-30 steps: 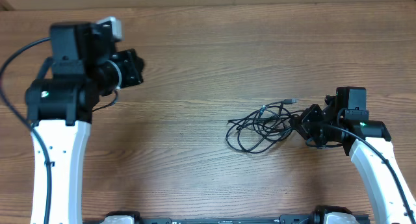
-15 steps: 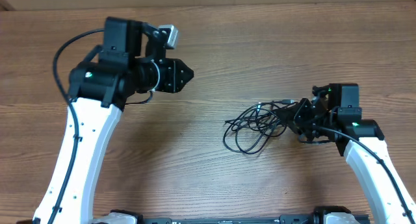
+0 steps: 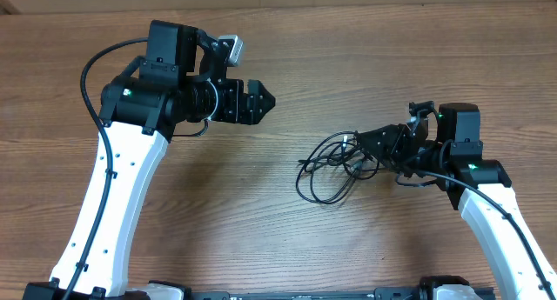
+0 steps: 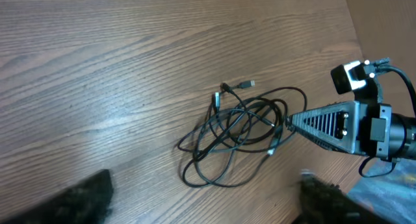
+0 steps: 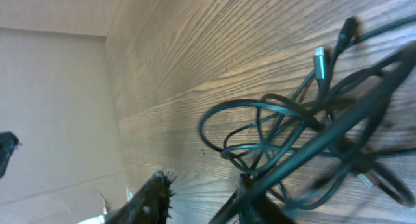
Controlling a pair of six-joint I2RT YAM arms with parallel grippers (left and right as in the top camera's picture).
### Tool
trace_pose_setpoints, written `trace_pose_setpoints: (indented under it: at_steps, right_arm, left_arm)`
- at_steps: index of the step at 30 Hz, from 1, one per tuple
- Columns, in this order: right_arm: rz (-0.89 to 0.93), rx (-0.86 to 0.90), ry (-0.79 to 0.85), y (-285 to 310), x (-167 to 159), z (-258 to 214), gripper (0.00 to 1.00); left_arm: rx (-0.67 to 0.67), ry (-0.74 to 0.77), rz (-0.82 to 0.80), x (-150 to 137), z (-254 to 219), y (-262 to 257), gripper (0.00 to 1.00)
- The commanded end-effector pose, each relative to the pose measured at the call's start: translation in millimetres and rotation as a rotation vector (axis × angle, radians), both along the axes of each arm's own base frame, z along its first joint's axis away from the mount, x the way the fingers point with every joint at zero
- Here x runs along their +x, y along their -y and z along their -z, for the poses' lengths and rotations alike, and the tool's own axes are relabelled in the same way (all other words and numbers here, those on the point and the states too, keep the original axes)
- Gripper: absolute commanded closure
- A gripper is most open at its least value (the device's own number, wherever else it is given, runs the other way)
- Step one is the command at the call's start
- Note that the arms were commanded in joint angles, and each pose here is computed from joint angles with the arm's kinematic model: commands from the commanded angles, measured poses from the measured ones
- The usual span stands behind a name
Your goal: Untangle cables
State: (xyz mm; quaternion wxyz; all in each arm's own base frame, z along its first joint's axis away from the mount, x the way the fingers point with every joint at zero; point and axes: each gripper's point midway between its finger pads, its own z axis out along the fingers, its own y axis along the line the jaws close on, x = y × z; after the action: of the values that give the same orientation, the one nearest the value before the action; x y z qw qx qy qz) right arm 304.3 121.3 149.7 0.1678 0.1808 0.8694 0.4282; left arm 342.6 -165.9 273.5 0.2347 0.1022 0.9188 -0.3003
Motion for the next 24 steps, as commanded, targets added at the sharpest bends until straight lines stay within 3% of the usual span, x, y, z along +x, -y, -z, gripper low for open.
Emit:
trace_pose_setpoints:
  at_steps: [1, 3, 6, 8, 15, 19, 24]
  right_arm:
    - [-0.012, -0.028, 0.074, 1.0, 5.8, -13.4, 0.63]
    - [0.001, -0.040, 0.101, 3.8, 9.8, -21.7, 0.52]
    - [0.042, -0.083, 0.134, 12.0, 14.4, -35.0, 0.25]
    - [0.087, -0.133, 0.136, 21.4, 14.8, -42.0, 0.18]
    - [0.249, -0.241, 0.067, 50.0, -0.6, -47.5, 0.06]
    - [0.246, -0.225, 0.104, 47.9, -5.8, -59.6, 0.00]
    - [0.184, -0.137, 0.196, 32.0, -12.1, -87.1, 0.00]
  left_arm:
    - [-0.008, 0.016, 0.017, 1.3, -4.6, 2.7, 0.00]
    - [-0.007, 0.015, 0.017, 1.2, -4.5, 2.7, 0.01]
    - [-0.007, 0.015, 0.018, 1.1, -4.5, 2.8, 0.01]
    - [-0.007, 0.015, 0.017, 1.2, -4.5, 2.7, 0.01]
    - [-0.008, 0.015, 0.018, 1.1, -4.6, 2.9, 0.01]
    - [-0.009, 0.014, 0.020, 0.6, -4.6, 3.7, 0.00]
    - [-0.011, 0.014, 0.040, -2.9, -4.8, 10.5, 0.00]
